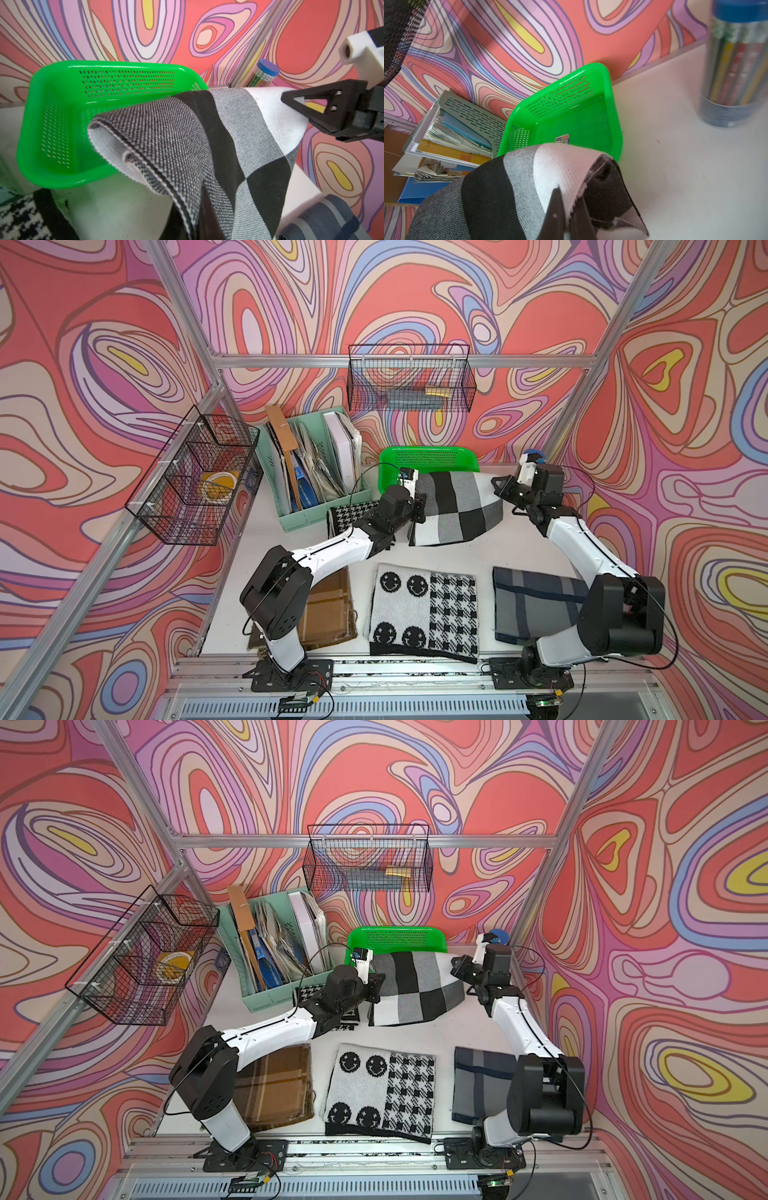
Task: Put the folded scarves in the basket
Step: Place the scarf in the basket.
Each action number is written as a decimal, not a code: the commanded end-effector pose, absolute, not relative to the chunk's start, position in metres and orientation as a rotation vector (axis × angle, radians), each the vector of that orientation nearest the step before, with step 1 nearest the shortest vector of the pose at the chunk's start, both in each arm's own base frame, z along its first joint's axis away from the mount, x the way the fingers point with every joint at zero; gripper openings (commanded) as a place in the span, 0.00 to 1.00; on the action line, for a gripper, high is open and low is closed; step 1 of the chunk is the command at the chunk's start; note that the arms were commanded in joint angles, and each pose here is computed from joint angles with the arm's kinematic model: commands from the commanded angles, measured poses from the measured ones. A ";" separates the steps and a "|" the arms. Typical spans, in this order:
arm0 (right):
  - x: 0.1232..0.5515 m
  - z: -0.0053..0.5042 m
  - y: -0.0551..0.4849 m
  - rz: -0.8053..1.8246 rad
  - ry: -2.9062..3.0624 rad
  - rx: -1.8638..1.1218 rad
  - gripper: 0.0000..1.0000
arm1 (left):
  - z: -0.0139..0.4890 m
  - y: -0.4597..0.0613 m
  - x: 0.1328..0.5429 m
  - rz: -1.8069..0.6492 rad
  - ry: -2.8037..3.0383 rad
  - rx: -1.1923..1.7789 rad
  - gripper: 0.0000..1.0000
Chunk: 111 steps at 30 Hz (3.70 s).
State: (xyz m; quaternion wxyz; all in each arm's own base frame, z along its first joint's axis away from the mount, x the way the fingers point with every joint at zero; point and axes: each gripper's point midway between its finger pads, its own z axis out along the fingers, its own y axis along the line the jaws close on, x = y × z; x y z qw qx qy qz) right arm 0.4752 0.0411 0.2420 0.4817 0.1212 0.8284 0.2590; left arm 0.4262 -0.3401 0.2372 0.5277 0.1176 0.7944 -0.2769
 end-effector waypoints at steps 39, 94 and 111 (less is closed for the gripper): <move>0.633 0.280 0.065 0.653 1.855 0.209 0.00 | 0.266 -0.285 0.585 -0.589 1.832 0.153 0.00; 0.687 0.180 0.066 0.611 1.998 0.271 0.03 | 0.173 -0.270 0.662 -0.327 1.987 0.165 0.16; 0.645 0.252 0.052 0.514 1.985 0.298 0.57 | 0.276 -0.287 0.613 -0.478 1.902 0.147 0.76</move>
